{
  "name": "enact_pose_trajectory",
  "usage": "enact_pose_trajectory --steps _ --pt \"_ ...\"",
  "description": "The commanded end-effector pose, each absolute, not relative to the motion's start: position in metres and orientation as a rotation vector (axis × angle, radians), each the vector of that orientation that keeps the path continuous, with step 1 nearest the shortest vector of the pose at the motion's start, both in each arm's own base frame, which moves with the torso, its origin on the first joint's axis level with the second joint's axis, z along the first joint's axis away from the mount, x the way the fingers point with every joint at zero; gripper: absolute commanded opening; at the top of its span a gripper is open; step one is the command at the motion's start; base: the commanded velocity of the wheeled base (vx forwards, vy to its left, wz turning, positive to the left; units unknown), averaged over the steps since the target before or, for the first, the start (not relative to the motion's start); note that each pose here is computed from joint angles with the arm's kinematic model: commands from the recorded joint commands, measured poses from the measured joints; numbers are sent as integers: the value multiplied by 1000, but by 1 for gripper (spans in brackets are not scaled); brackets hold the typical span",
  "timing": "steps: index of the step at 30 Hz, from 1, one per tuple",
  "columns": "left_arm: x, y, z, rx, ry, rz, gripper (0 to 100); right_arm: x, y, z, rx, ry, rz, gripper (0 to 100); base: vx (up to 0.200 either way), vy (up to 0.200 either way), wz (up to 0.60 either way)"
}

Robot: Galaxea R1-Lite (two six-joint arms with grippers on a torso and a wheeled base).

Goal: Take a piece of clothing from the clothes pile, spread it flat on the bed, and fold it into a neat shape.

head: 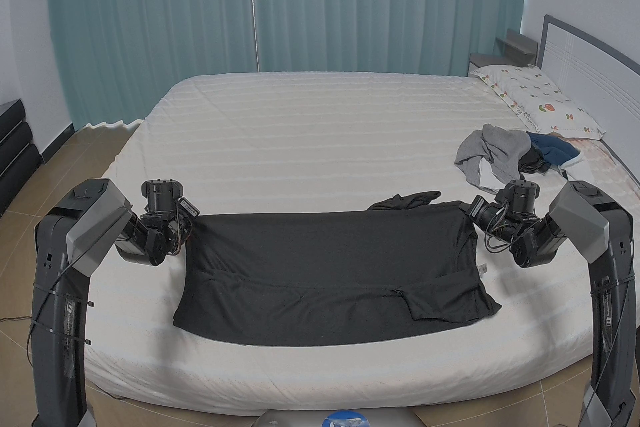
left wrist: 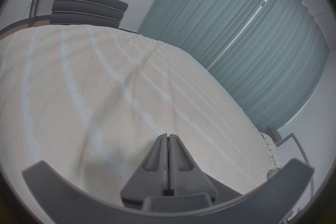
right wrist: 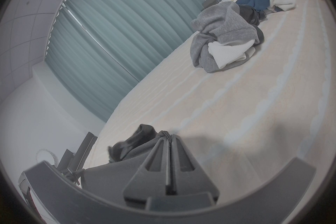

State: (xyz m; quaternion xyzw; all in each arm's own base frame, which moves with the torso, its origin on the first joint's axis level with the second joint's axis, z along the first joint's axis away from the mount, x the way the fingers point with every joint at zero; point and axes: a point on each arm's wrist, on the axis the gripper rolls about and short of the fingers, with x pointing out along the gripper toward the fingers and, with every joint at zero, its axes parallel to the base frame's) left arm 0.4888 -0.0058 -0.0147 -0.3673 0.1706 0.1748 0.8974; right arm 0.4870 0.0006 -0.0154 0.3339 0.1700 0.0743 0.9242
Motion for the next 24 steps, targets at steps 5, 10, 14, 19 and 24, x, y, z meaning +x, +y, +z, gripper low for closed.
enact_pose_trajectory --steps 5,10,14,19,24 --pt "487 -4 -6 -764 338 362 0 482 -2 -13 687 339 152 0 0 0 0" --pt "486 -4 1 -767 327 356 0 483 -1 -10 685 310 164 0 0 0 0" --pt "486 -4 0 -766 330 357 0 482 1 -13 682 306 167 0 0 0 0" --pt "485 -4 -5 -762 345 361 0 474 5 -28 670 387 157 0 0 0 0" --pt "485 -4 -13 -746 366 367 0 471 6 -40 625 447 147 0 0 0 0"
